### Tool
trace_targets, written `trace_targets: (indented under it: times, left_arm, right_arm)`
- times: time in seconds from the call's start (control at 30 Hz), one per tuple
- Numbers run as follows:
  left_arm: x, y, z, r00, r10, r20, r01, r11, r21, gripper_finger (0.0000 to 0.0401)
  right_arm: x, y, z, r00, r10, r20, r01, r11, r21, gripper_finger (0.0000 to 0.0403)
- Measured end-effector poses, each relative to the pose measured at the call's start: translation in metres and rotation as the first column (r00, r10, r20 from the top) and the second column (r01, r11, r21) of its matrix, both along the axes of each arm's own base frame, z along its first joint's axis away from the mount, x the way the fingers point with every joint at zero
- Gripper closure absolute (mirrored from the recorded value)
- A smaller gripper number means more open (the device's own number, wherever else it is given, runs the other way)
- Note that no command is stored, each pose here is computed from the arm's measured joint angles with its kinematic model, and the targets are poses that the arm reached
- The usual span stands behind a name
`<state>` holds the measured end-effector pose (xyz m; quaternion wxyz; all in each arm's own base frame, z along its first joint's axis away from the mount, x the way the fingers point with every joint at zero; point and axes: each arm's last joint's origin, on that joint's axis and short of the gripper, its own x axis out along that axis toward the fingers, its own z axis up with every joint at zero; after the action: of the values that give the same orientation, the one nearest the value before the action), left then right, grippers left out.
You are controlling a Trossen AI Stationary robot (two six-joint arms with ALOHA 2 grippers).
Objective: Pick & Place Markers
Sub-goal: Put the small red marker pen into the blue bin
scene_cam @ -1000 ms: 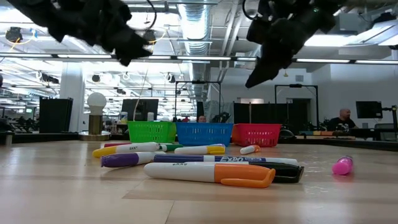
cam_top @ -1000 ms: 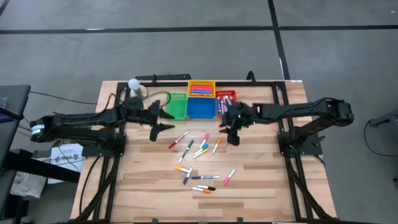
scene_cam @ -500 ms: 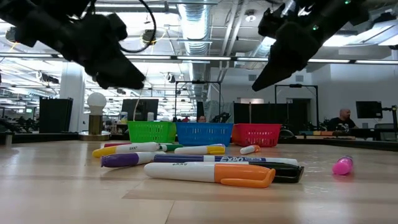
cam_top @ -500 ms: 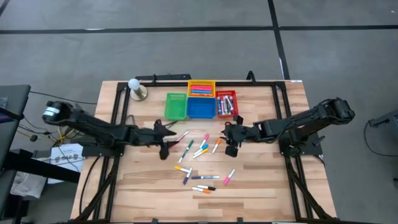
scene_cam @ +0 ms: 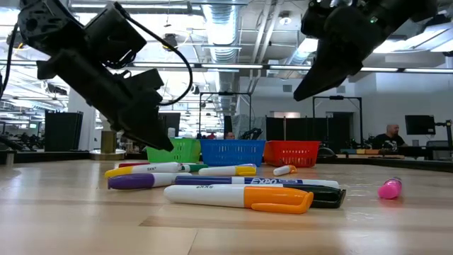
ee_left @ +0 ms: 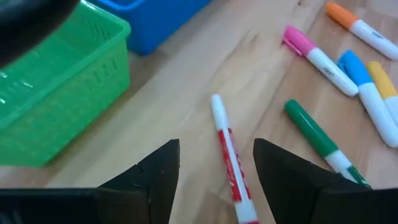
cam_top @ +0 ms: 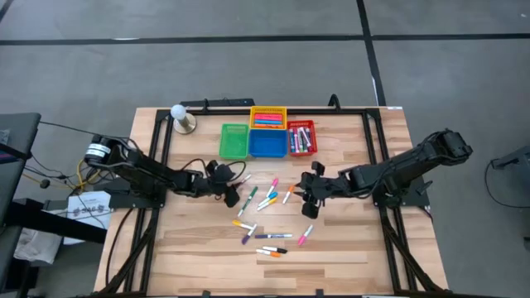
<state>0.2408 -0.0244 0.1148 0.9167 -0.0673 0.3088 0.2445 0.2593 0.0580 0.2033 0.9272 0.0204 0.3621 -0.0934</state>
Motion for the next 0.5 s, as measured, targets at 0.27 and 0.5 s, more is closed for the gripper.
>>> trace_targets:
  times: [0.27, 0.5]
  left_arm:
    - [-0.001, -0.01, 0.002, 1.0, -0.025, 0.018, 0.025, 1.0, -0.018, 0.0197]
    - [-0.001, -0.01, 0.002, 0.999, -0.028, 0.017, 0.028, 0.999, -0.017, 0.0197]
  right_arm:
    - [-0.002, 0.01, 0.0, 1.0, 0.022, 0.004, -0.022, 1.0, 0.016, 0.0296]
    - [-0.001, 0.004, 0.0, 1.0, 0.004, -0.003, -0.004, 1.0, 0.007, 0.0296]
